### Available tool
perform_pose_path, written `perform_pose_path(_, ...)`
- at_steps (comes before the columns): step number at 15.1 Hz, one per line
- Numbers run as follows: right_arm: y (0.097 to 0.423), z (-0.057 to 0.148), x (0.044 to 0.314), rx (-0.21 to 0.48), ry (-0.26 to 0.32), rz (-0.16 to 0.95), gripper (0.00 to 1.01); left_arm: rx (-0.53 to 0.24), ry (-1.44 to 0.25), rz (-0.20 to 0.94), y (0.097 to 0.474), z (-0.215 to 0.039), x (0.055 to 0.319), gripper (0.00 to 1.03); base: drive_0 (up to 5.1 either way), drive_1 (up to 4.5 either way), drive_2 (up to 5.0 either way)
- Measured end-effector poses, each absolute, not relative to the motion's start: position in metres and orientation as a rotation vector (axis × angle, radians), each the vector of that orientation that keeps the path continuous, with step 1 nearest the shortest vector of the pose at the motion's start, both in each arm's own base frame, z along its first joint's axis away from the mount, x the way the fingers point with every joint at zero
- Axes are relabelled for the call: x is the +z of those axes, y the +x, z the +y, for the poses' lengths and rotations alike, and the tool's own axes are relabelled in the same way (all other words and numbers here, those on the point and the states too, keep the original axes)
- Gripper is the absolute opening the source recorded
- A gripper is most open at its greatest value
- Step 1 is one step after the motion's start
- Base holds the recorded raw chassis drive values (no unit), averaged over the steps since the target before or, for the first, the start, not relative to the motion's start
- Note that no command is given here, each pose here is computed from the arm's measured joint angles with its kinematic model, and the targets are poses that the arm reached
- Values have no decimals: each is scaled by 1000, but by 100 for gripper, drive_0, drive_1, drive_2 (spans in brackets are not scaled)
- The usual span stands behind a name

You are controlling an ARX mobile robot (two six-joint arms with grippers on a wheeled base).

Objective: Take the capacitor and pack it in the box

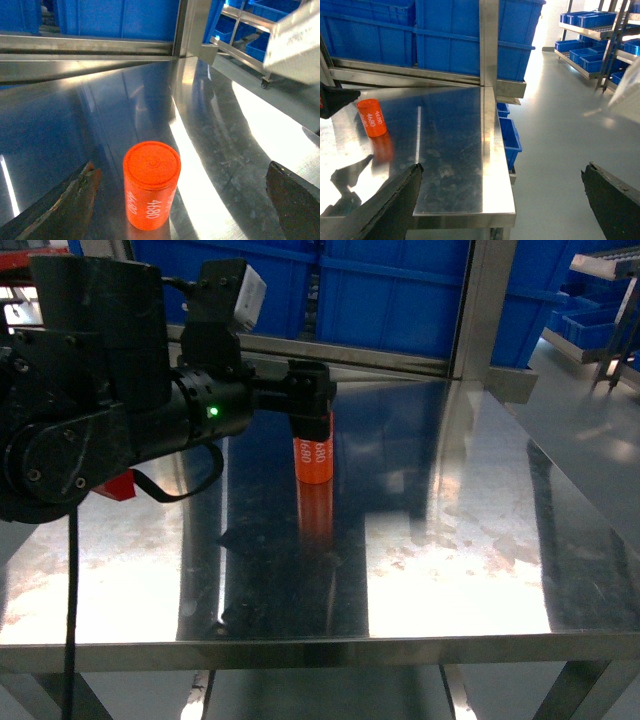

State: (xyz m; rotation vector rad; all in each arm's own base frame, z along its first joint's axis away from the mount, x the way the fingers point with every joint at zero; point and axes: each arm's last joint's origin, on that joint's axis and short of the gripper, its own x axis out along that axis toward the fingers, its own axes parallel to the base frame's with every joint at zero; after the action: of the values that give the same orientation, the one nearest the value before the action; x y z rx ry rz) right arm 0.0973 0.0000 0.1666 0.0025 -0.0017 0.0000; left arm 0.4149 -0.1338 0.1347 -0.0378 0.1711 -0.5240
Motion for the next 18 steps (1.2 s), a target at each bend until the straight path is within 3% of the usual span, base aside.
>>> perform_pose_path(3,97,0,167,0,2,-2,98,-516,-22,231,426,-150,110,98,0,0,0)
perform_pose_path(6,97,0,167,0,2,-2,98,-453,-10,269,452,-163,89,98,0,0,0)
perform_pose_path(12,97,0,167,0,2,-2,98,-421,-12,319,473,-170,71,97,0,0,0)
perform_pose_path(14,97,0,167,0,2,-2,98,-420,-18,332,476,-171,70,70,0,0,0)
perform_pose_path(16,97,0,167,0,2,-2,98,-416,-35,341,477,-171,71,50,0,0,0)
perform_pose_path(18,97,0,167,0,2,-2,98,-412,-68,279,457,-158,97,45,0,0,0)
